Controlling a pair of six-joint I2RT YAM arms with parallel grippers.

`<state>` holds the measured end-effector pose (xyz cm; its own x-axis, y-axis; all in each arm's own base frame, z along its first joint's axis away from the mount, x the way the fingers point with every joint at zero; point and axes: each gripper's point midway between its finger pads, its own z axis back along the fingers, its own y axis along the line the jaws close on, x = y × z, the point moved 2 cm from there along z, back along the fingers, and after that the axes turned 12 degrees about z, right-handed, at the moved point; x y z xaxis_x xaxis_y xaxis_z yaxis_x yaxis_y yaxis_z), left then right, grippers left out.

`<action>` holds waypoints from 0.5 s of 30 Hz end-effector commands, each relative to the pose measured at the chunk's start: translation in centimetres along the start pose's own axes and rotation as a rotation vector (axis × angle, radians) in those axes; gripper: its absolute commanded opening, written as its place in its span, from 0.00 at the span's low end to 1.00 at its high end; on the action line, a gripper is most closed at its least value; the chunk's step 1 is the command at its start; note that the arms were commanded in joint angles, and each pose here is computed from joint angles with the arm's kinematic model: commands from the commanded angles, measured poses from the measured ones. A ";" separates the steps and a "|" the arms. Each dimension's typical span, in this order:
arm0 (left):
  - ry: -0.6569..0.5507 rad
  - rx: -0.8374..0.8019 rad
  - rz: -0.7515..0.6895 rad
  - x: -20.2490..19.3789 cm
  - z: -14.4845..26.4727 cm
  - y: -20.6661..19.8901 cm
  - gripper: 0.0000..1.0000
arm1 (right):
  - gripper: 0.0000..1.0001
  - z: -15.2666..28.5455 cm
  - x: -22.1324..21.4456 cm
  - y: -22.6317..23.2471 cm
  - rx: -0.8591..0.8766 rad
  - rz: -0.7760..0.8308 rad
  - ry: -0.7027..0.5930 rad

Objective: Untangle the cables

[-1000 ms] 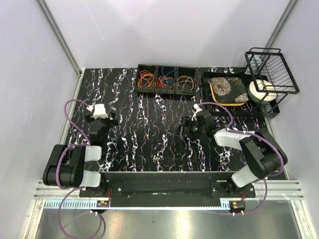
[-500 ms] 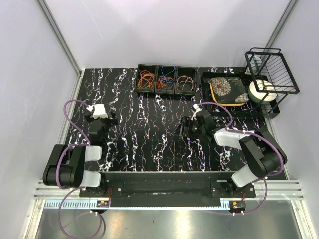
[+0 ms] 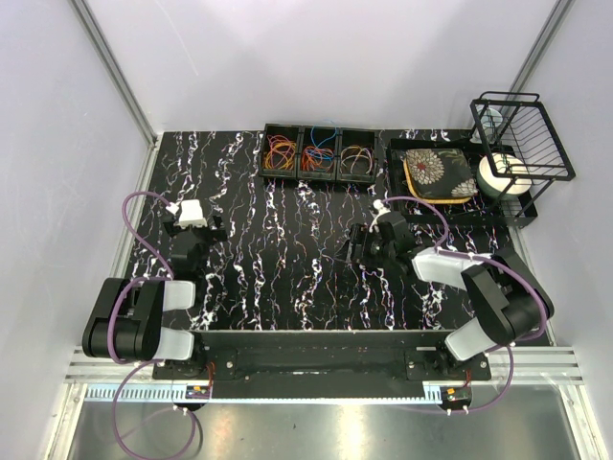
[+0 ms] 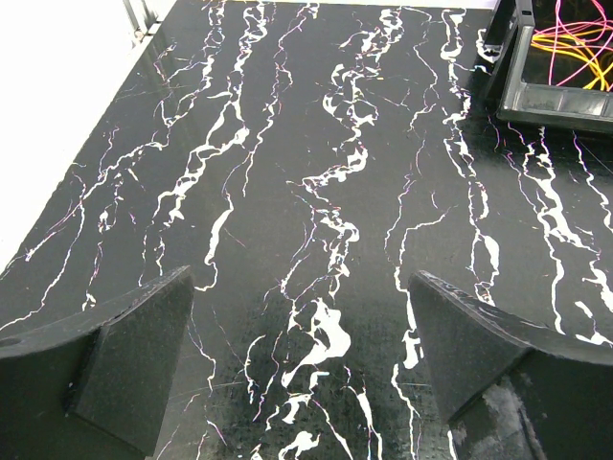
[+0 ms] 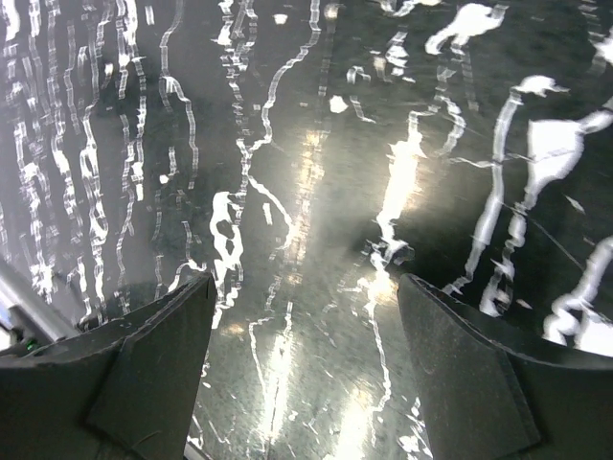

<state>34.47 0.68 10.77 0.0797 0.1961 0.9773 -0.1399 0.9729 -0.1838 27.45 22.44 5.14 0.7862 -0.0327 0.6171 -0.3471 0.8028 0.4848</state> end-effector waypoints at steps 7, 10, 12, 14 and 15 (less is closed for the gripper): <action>-0.073 -0.024 0.007 1.8 -0.4 -0.5 0.99 | 1.00 8.5 9.3 -0.3 -0.301 0.162 -0.314; -0.075 -0.023 0.007 1.9 -0.4 -0.5 0.99 | 1.00 11.9 13.2 -1.7 -0.477 0.136 -0.520; -0.078 -0.023 0.008 2.0 -0.4 -0.5 0.99 | 1.00 13.6 14.2 -3.2 -0.598 0.130 -0.587; -0.076 -0.024 0.006 1.9 -0.4 -0.6 0.99 | 1.00 15.5 15.0 -4.3 -0.714 0.205 -0.635; -0.074 -0.022 0.007 1.8 -0.4 -0.5 0.99 | 1.00 16.1 14.6 -4.8 -0.752 0.315 -0.615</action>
<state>34.47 0.68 10.77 0.0793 0.1961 0.9774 -0.1399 0.9729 -0.1839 32.07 13.83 20.34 0.3462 -0.1055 0.9322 -0.1038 0.9832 0.1499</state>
